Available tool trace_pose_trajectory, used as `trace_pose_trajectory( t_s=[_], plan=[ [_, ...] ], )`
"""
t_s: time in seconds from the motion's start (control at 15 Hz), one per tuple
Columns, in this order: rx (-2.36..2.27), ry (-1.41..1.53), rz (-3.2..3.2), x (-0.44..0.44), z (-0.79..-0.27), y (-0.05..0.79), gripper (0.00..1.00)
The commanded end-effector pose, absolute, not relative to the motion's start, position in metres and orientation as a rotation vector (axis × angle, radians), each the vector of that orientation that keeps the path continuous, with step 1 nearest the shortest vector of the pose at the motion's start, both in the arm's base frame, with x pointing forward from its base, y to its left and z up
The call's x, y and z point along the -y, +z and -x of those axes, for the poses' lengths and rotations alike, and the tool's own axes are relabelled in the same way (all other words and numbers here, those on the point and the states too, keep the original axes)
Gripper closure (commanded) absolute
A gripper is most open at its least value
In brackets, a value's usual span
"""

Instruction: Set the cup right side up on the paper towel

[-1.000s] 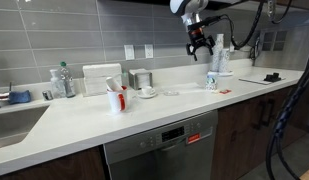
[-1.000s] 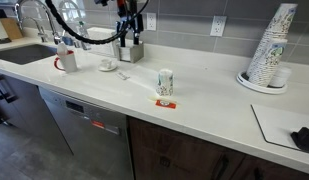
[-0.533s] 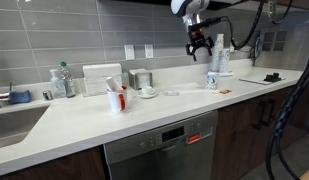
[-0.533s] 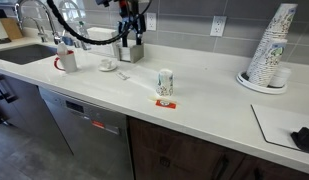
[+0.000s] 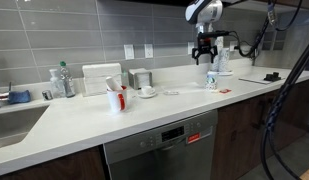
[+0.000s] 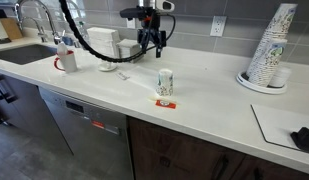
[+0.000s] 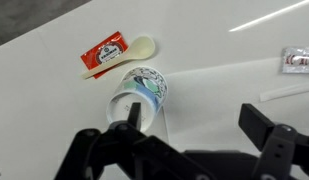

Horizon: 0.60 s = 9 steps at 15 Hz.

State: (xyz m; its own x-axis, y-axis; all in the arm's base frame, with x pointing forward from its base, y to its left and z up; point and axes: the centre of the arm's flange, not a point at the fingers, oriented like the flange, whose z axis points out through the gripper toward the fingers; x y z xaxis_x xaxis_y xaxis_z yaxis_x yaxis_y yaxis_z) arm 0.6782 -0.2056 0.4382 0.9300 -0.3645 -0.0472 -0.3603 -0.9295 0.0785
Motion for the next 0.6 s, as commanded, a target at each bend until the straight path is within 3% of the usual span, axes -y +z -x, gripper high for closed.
trace_pose_trajectory(
  t_s=[0.0,0.4,0.53],
  plan=[
    [0.574,-0.011,-3.087,0.231,-0.680,0.413,0.00],
    [0.538,0.045,-3.085,0.234,-0.696,0.385,0.00],
    [0.527,0.051,-3.083,0.232,-0.699,0.381,0.15]
  ],
)
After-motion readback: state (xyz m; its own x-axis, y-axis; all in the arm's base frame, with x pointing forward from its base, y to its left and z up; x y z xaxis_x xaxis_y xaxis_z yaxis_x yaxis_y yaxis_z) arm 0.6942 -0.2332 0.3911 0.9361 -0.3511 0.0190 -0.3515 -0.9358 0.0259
